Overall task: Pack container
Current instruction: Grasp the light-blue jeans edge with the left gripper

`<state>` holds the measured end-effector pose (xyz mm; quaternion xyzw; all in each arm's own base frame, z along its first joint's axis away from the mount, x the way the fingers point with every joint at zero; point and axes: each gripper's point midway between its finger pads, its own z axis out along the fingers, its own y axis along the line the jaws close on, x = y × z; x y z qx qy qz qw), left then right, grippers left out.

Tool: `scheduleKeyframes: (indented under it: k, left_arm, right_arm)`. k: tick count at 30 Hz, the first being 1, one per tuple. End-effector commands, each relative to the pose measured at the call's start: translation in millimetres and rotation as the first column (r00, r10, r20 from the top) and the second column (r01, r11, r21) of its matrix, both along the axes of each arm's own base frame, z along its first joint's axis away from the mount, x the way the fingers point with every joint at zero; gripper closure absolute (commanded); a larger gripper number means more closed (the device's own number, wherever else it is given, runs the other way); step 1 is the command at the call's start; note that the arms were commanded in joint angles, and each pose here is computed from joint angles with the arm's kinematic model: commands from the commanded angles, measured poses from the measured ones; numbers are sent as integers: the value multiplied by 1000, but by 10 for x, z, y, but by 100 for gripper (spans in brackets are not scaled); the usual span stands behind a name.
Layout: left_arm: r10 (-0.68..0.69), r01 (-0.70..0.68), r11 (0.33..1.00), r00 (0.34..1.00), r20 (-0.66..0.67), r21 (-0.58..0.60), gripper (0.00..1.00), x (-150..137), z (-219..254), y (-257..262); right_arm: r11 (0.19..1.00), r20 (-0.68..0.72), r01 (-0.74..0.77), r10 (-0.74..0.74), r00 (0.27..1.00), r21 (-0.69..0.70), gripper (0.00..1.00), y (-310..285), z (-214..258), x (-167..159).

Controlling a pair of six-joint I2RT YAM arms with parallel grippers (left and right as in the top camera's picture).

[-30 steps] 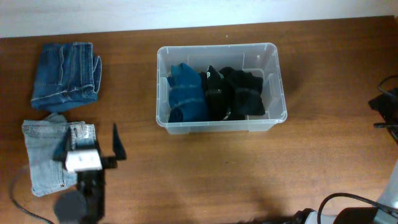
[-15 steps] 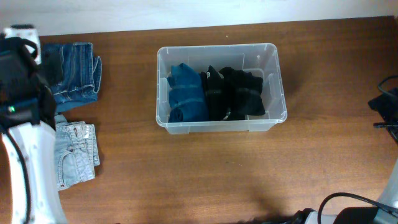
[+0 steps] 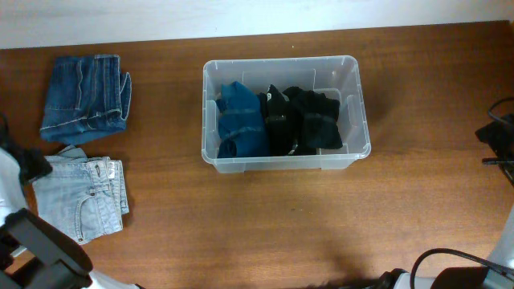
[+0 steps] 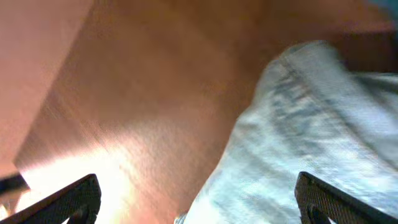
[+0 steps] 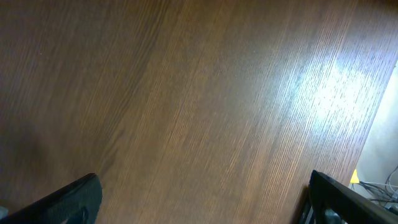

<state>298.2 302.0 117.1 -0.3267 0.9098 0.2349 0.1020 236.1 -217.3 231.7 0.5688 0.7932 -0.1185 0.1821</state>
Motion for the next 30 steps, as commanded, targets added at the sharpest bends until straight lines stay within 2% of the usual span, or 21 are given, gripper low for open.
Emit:
scheduleKeyframes:
  k: [1, 3, 11, 15, 30]
  left_arm:
    - [88, -85, 991, 996, 20, -108, 1, -163, -167, 10]
    - [116, -115, 981, 993, 3, -154, 1, -311, -254, 12]
    - [222, -232, 958, 972, -71, -168, 1, -818, -504, 144]
    - [244, -257, 952, 965, -94, -167, 1, -959, -574, 171]
    - [226, -243, 929, 970, -93, -279, 1, -920, -937, -4]
  right_arm:
    - [1000, -2, 16, -16, 1000, 1, 2, -8, -14, -18]
    - [1000, -2, 15, -15, 1000, 1, 2, -8, -14, -18]
    - [1000, -3, 15, -15, 1000, 1, 2, -8, -14, -18]
    - [1000, -2, 15, -15, 1000, 1, 2, -8, -14, -18]
    - [1000, -2, 16, -16, 1000, 1, 2, -8, -14, -18]
